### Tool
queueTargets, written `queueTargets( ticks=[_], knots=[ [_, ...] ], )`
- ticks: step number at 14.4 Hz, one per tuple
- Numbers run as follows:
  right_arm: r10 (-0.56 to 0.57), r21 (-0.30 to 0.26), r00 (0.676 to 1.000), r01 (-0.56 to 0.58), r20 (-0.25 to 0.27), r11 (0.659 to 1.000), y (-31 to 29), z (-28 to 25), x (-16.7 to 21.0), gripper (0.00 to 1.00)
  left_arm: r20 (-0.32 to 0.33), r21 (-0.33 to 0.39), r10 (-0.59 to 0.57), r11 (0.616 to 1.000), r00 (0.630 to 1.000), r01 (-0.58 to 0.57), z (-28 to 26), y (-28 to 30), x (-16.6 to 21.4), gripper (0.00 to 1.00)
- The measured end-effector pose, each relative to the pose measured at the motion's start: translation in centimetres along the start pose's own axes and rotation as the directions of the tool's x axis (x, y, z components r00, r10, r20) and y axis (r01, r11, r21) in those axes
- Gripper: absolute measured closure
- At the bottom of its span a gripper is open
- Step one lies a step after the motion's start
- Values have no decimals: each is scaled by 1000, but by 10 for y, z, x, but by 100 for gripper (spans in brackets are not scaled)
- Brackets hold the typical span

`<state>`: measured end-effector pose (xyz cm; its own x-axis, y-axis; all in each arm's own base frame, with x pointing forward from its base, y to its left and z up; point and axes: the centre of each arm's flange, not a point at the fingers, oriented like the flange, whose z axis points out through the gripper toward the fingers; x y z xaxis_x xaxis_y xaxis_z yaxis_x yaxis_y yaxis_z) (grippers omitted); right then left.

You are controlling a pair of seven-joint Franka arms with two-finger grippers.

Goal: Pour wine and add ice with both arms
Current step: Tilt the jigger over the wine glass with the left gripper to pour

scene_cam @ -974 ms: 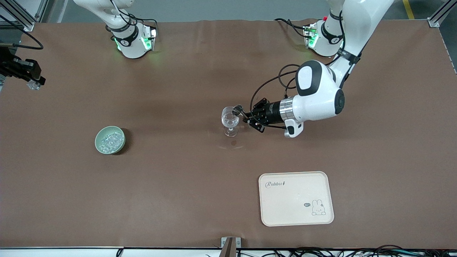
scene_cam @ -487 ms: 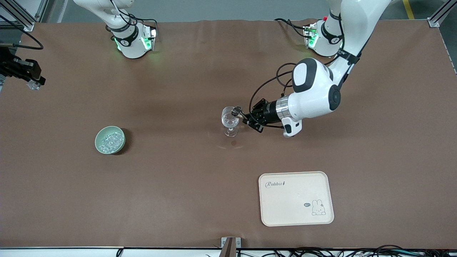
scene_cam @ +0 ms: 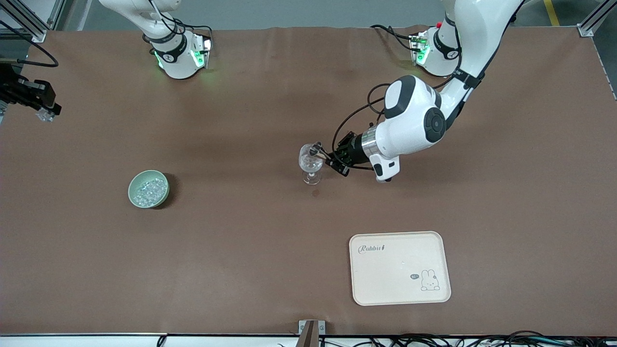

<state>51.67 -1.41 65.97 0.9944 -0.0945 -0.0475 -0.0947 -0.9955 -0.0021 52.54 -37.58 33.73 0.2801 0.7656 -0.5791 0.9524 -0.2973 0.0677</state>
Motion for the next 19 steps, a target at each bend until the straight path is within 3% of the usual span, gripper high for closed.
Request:
queueTargets(
  ticks=[8,13,16,19],
  knots=[
    [0,0,1000,0,0,1000,0,0,0,78,33,-11,-4,1000,999,4,-11,7,-13,79],
    [0,0,1000,0,3,1000,0,0,0,78,161,14,-10,1000,987,7,-26,10,-15,79],
    [3,1,1000,-3,7,1000,-2,1,-1,78,272,12,-39,999,962,37,-74,23,22,79],
    [-11,12,1000,11,16,1000,-32,5,-1,78,342,-58,-73,993,937,98,-142,46,68,79]
  ],
)
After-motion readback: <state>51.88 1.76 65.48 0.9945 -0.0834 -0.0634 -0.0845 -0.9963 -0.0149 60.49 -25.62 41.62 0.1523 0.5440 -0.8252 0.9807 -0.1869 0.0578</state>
